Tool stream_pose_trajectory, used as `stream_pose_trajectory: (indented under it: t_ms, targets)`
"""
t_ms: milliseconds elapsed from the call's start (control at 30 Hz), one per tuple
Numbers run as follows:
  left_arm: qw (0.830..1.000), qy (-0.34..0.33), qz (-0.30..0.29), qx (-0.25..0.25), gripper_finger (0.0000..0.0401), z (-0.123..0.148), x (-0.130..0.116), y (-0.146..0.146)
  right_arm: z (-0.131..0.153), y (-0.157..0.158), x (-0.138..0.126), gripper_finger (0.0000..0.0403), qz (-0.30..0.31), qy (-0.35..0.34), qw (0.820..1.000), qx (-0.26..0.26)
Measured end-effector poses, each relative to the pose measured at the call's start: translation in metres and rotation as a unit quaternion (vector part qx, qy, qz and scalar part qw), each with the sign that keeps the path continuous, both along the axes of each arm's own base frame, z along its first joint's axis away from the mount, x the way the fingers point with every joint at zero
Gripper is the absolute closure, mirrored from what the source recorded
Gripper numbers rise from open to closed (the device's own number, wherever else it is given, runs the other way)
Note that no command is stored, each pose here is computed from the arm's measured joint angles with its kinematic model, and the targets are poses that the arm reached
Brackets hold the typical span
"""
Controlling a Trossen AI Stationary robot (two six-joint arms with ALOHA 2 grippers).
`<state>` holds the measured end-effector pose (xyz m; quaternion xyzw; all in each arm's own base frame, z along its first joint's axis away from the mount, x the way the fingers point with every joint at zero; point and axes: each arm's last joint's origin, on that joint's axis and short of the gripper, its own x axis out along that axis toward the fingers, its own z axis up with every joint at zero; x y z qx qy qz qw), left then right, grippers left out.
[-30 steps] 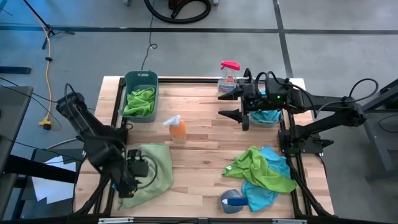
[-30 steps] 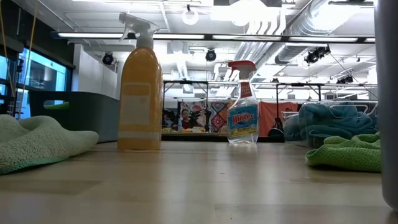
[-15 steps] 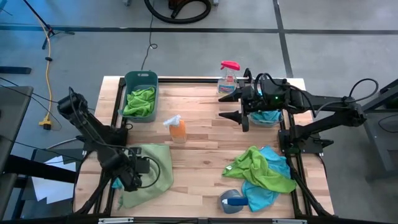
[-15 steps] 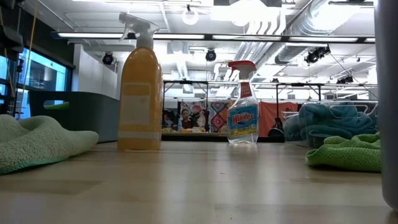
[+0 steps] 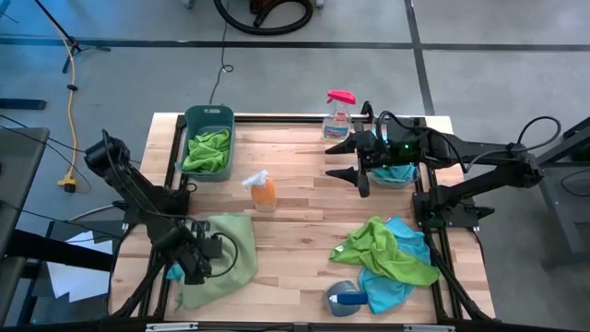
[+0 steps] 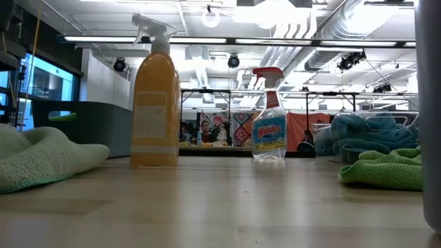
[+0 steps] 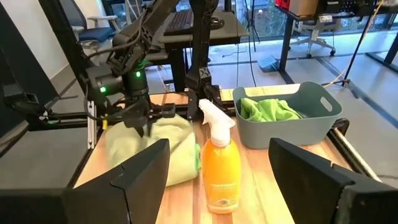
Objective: Sort microfiber towel by color & place in baskets
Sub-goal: Put the light green microfiber towel into the green bin
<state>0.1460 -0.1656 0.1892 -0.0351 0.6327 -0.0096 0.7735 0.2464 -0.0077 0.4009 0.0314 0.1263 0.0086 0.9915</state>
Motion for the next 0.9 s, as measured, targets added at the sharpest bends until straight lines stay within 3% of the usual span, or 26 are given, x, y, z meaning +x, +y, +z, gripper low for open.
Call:
stream_pose_trajectory:
  t_ms: [67,200,467,667,900]
  targets:
    - [1.000,-0.006,0.012,-0.020,0.0386,0.003,0.001,0.000,0.000,0.000,0.000,0.0132,0.001,0.000,1.000,-0.004]
    - [0.997,-0.020,0.030,-0.062,0.0394,0.025,0.003,0.002,0.000,0.000,0.000,0.0132,0.001,0.000,1.000,-0.004]
    - [0.985,-0.114,0.010,-0.126,0.0400,0.121,-0.006,0.025,0.000,0.000,0.000,0.0132,0.001,-0.001,1.000,-0.005]
    - [0.958,-0.205,0.041,-0.198,0.0400,0.184,-0.019,0.053,0.000,0.000,0.000,0.0132,0.001,-0.001,1.000,-0.005]
    - [0.932,-0.249,0.081,-0.251,0.0401,0.219,-0.025,0.068,0.000,0.000,0.000,0.0132,0.001,-0.001,1.000,-0.004]
